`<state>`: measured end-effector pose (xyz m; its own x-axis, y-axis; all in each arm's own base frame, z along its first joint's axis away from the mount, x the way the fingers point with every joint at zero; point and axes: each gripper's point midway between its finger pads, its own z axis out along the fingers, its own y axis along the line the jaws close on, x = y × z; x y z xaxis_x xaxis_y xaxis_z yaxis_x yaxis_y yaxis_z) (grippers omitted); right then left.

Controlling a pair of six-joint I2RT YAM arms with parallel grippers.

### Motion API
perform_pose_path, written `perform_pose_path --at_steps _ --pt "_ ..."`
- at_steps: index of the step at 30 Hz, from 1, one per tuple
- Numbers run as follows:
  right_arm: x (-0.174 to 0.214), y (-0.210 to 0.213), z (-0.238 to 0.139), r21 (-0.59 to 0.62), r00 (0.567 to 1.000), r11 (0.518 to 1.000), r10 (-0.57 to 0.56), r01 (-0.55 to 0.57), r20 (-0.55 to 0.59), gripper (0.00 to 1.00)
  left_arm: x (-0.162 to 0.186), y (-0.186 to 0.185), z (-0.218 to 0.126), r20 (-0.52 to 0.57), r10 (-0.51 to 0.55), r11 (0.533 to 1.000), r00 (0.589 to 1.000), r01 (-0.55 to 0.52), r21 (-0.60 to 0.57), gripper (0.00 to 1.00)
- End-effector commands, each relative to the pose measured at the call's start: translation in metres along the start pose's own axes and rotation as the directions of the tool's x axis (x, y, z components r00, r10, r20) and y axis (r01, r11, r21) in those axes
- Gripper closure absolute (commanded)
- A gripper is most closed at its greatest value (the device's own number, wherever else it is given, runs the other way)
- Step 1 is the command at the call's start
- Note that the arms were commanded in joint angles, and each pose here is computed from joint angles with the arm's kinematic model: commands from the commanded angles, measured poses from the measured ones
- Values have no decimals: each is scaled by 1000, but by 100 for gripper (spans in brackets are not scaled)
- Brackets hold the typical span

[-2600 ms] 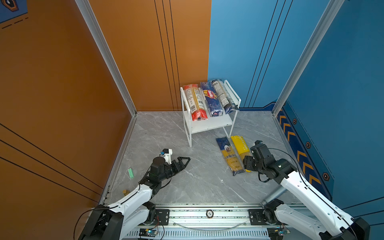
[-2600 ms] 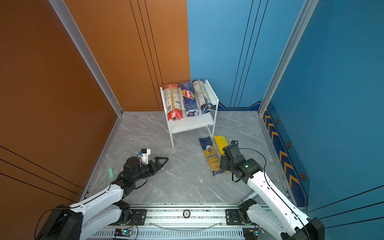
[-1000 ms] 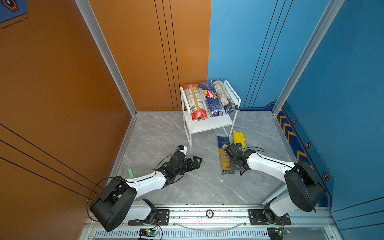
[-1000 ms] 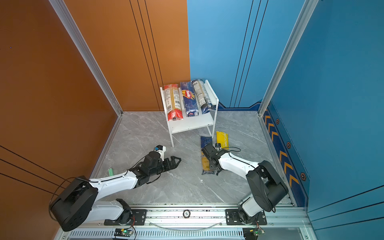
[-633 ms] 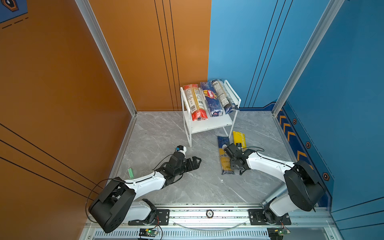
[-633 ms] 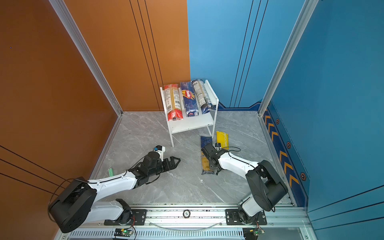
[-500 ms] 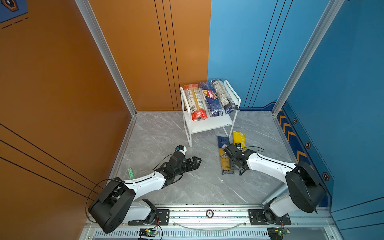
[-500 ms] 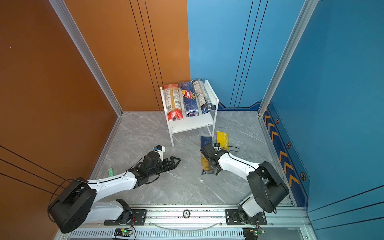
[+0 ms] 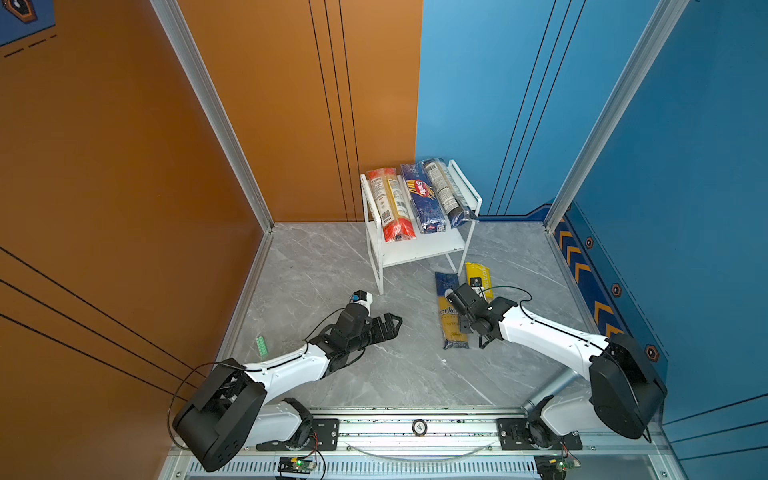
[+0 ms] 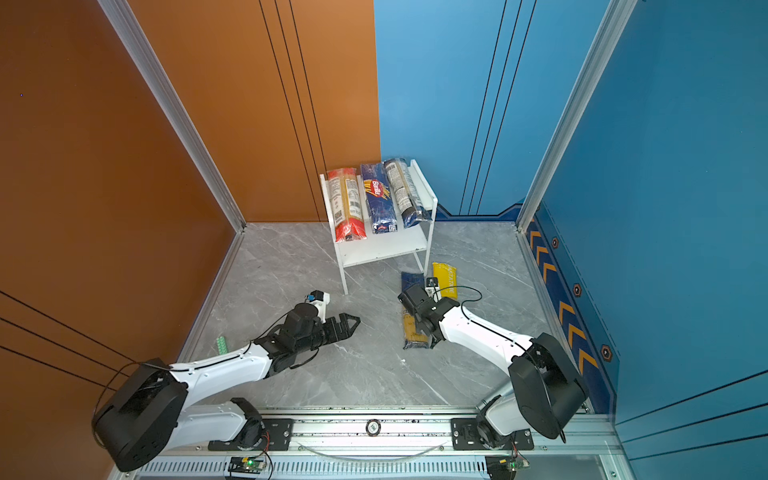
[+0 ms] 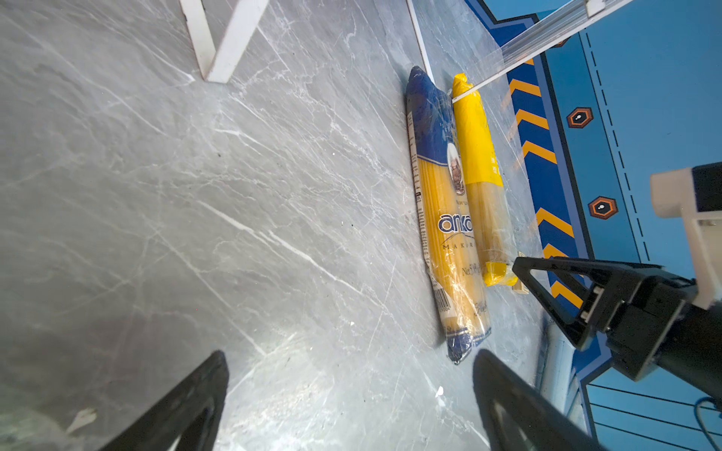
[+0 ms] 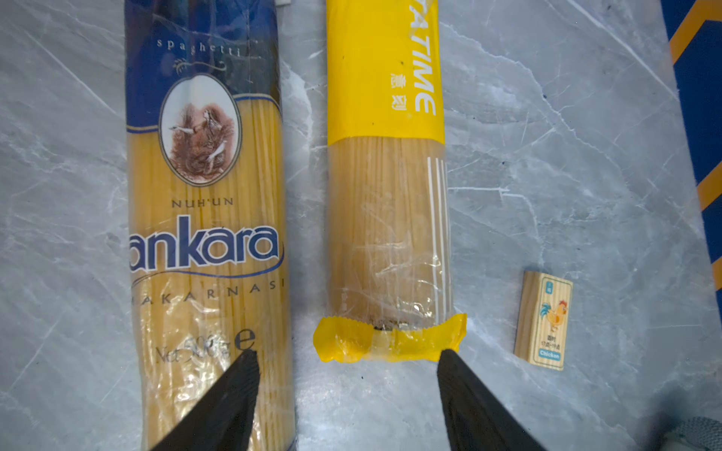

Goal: Place and organize the pasta boxes and bags onto the shelf

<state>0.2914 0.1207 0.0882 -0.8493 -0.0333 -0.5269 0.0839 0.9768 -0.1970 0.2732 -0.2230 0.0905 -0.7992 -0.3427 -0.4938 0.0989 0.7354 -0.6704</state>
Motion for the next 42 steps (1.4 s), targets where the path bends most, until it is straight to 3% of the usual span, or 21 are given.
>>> perform_pose_path --at_steps 1,16,28,37,42 --pt "-9 -8 3 67 999 997 -42 42 0 29 3 6 -5 -4 31 999 1000 -31 -24 2" --pt "-10 0 37 130 989 982 -125 134 -74 29 1 10 -11 2 39 998 999 -39 -46 2" --pt "3 44 44 -36 972 975 -220 218 -83 30 0 11 -12 7 48 998 999 -48 -48 2" --pt "6 70 37 -81 964 964 -260 255 -56 30 2 13 -15 13 55 997 998 -54 -50 2" --pt "2 68 26 -120 970 965 -241 235 -36 30 6 -3 -13 5 155 988 988 -155 -23 2"
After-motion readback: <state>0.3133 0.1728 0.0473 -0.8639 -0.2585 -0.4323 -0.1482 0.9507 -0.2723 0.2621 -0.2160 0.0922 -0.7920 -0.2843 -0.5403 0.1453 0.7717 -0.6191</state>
